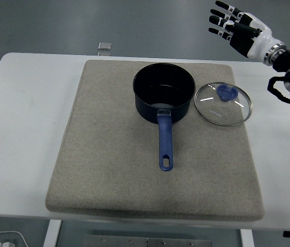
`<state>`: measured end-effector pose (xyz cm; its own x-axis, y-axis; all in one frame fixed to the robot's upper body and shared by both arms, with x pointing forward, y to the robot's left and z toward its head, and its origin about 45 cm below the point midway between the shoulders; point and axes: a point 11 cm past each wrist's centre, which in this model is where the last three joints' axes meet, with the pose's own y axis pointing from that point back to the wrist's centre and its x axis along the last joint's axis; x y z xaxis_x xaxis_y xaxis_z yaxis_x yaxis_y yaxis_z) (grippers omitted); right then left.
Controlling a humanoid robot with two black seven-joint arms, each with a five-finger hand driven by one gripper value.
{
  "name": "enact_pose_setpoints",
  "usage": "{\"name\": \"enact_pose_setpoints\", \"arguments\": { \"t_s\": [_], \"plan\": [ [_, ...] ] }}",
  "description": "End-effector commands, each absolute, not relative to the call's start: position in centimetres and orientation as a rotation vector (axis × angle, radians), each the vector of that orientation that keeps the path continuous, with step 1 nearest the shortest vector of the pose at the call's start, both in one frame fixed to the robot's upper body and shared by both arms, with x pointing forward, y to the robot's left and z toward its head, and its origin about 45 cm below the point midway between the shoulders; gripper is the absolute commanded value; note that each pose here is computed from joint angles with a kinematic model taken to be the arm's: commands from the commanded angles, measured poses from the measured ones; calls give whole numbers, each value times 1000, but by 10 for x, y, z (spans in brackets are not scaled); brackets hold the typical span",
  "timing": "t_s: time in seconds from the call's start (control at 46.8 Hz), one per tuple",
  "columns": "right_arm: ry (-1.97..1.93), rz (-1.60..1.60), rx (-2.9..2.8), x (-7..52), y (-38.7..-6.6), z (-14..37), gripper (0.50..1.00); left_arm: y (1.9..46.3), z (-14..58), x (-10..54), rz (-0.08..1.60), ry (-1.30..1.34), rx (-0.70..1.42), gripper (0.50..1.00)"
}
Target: Lift the pot lid and place it to the right of the pot.
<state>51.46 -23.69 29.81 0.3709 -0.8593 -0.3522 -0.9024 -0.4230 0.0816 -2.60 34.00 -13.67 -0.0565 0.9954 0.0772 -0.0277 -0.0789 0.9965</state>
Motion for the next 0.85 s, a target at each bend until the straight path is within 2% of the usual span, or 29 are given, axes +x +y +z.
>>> {"name": "enact_pose_setpoints", "arguments": {
  "t_s": [0.0, 0.833],
  "plan": [
    [1610, 557, -2465, 515, -237, 296, 909, 340, -137, -26, 1322, 1189, 1218, 1000],
    [1596, 579, -2436, 514, -234, 288, 913, 340, -137, -26, 1322, 1189, 1218, 1000]
  ]
}}
